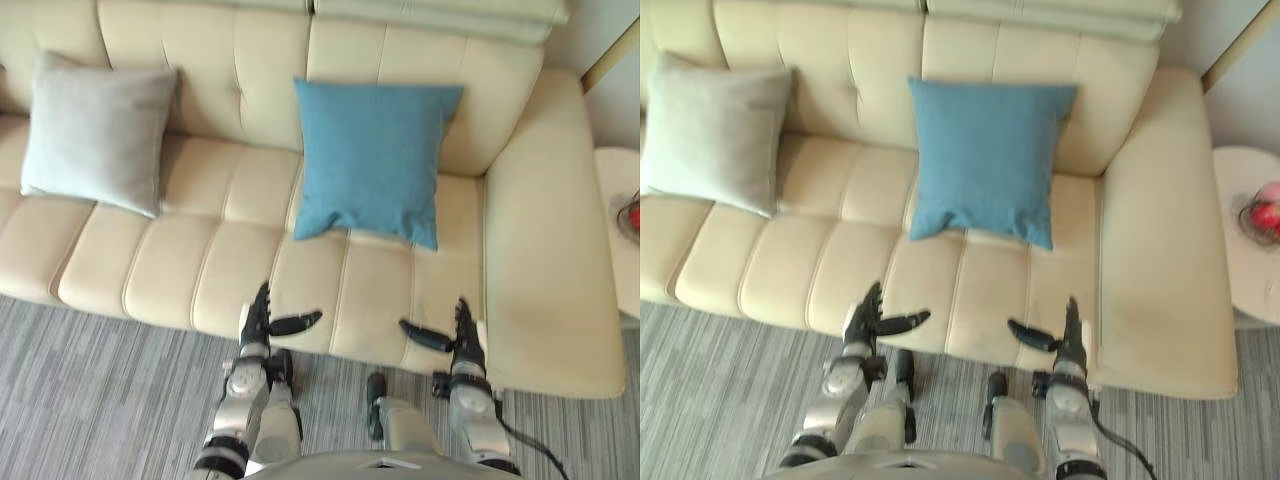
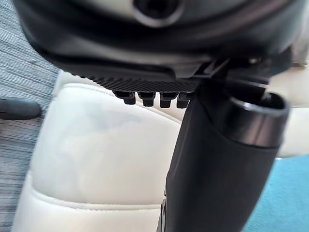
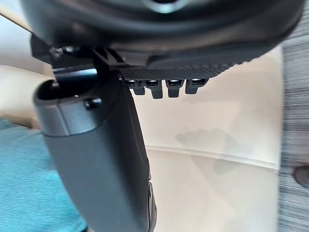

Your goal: Pick up cushions and gather them together orderly.

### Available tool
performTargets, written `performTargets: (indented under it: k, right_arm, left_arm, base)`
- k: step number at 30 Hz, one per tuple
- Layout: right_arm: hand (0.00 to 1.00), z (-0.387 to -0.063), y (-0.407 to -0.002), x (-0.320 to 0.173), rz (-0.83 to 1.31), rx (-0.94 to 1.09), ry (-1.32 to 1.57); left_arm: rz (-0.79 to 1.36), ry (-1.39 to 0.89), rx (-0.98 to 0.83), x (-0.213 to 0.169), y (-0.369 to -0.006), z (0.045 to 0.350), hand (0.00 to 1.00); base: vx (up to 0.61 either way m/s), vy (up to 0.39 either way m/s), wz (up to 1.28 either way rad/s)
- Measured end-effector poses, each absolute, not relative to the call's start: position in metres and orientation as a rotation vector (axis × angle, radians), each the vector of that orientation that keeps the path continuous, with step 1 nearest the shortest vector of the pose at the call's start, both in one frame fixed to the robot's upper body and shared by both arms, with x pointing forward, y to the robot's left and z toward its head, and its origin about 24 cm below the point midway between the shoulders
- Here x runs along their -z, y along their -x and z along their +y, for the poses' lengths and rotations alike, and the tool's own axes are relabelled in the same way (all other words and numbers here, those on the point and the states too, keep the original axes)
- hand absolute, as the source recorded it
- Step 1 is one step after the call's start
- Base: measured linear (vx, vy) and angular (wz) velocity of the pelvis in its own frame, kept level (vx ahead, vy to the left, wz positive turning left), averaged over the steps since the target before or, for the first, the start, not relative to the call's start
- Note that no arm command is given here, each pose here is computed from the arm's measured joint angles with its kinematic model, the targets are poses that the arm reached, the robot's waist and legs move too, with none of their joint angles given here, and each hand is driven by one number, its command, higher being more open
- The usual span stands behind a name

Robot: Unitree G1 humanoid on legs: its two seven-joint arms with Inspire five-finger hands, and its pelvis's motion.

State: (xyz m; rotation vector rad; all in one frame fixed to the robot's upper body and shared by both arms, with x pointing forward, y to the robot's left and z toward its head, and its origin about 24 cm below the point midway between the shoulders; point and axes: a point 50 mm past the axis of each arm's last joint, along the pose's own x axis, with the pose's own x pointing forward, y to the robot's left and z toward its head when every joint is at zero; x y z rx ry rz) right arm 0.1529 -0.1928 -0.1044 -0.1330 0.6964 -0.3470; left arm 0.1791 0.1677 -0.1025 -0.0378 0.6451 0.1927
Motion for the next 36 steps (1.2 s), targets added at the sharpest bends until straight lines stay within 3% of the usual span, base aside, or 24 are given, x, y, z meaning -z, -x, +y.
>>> performTargets:
  k: [5, 9, 15, 21, 26, 32, 36]
  right_arm:
    - [1.00, -0.184, -0.105, 0.144, 0.956, 0.335, 0.062]
    - [1.00, -0.191, -0.093, 0.152, 1.022, 0.387, 0.015]
    - [1.00, -0.193, -0.088, 0.156, 1.061, 0.408, -0.010]
    - [1.00, -0.183, -0.117, 0.150, 1.000, 0.336, 0.015]
    - [1.00, -0.180, -0.118, 0.150, 0.998, 0.327, 0.013]
    - [1.00, -0.181, -0.140, 0.142, 0.936, 0.342, 0.036]
    - [1.00, -0.181, -0.125, 0.147, 0.977, 0.361, 0.028]
  left_arm:
    - [0.917, 0.003, -0.261, 0.143, -0.124, 0.185, 1.00]
    - [1.014, -0.011, -0.312, 0.153, -0.099, 0.196, 1.00]
    - [1.028, -0.016, -0.311, 0.155, -0.099, 0.196, 1.00]
    - [0.937, -0.045, -0.274, 0.144, -0.134, 0.192, 1.00]
    - [0.892, -0.065, -0.281, 0.138, -0.142, 0.197, 1.00]
    - [0.891, -0.050, -0.253, 0.139, -0.147, 0.179, 1.00]
    - [0.898, -0.049, -0.226, 0.140, -0.144, 0.171, 1.00]
  base:
    - [0.03, 0.022, -0.03]
    - [0.01, 0.032, -0.18]
    - [-0.01, 0.037, -0.34]
    - [-0.14, 0.007, -0.33]
    - [-0.10, -0.106, 0.25]
    - [-0.18, -0.104, -0.01]
    - [-0.17, -0.029, 0.43]
